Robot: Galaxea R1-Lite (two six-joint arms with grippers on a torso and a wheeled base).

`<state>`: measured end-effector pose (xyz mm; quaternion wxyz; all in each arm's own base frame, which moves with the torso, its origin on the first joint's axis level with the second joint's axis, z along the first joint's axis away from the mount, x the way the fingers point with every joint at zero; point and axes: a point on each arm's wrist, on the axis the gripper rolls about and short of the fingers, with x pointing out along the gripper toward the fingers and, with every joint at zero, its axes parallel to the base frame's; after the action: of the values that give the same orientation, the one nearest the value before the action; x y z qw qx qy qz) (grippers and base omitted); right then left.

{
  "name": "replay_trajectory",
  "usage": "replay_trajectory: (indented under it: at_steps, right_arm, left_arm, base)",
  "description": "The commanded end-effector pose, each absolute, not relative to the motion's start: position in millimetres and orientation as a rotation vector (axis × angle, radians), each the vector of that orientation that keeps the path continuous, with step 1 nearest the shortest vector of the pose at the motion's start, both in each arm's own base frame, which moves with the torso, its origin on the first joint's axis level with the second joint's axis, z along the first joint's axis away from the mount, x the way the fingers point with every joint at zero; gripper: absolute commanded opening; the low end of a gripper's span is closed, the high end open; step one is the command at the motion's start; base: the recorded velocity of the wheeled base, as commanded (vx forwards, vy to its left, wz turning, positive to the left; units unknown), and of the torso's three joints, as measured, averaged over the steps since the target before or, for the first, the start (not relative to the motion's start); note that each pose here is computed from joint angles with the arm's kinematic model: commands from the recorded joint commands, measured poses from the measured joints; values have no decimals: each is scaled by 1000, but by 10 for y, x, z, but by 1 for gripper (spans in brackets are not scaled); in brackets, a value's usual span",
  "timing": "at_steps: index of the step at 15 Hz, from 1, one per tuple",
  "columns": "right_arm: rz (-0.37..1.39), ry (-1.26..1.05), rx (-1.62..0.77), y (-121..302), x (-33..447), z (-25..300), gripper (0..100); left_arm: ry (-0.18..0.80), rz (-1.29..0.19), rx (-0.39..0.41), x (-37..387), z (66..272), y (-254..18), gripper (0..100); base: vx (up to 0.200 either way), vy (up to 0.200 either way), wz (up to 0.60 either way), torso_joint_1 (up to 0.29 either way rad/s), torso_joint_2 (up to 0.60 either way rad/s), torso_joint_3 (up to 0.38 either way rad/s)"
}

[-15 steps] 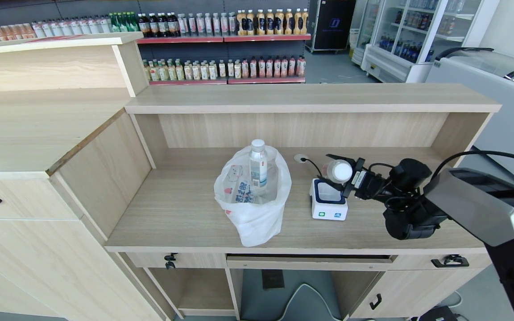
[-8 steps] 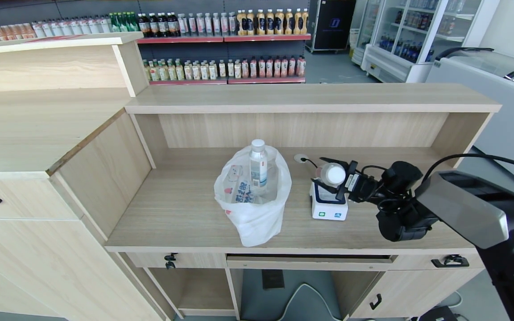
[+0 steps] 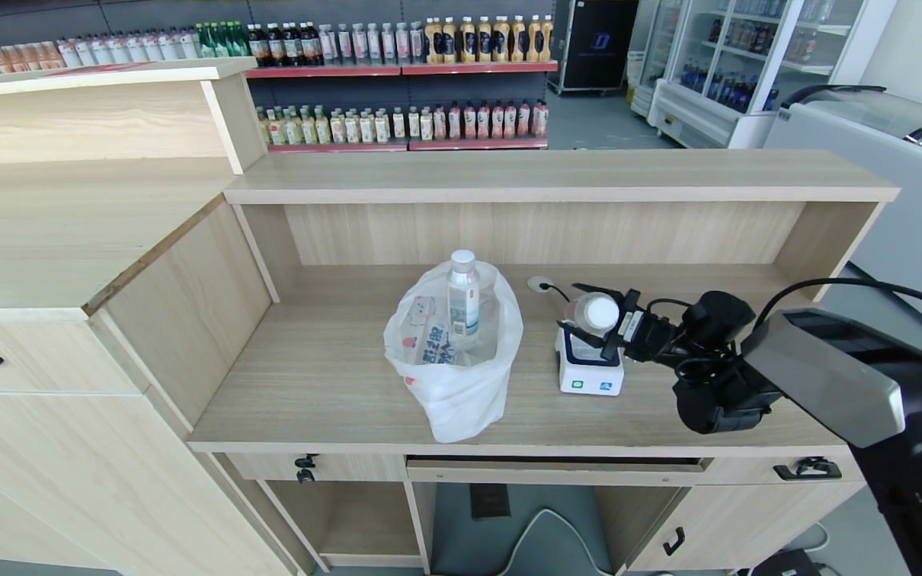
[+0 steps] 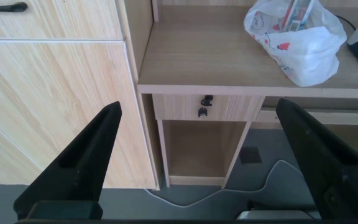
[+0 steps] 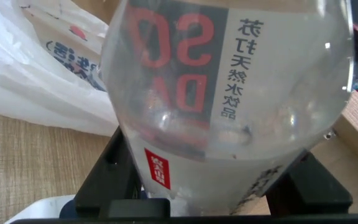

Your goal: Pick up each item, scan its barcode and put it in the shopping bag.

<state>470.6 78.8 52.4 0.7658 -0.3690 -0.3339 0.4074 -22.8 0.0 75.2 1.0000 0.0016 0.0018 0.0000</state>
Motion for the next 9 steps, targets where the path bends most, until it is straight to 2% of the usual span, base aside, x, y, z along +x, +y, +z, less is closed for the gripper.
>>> replay_trajectory:
  at_steps: [1, 4, 6, 9]
  right_arm:
    - [879, -729, -755, 743, 4664, 781, 0]
    - [804, -641, -558, 364, 4150, 1683, 0]
    - [652, -472, -441, 72, 3722, 2018, 0]
    - [216, -246, -367, -279, 3006, 2381, 0]
  left_arm:
    - [3, 0, 3, -228, 752, 0, 100]
    - [3, 0, 3, -228, 752, 0, 100]
    - [3, 0, 3, -228, 752, 0, 100]
    - [3, 0, 3, -228, 752, 0, 100]
  base:
    - [0, 0, 0, 0, 0, 0]
    - [0, 0, 0, 0, 0, 0]
    - [0, 0, 0, 0, 0, 0]
    - [0, 0, 0, 0, 0, 0]
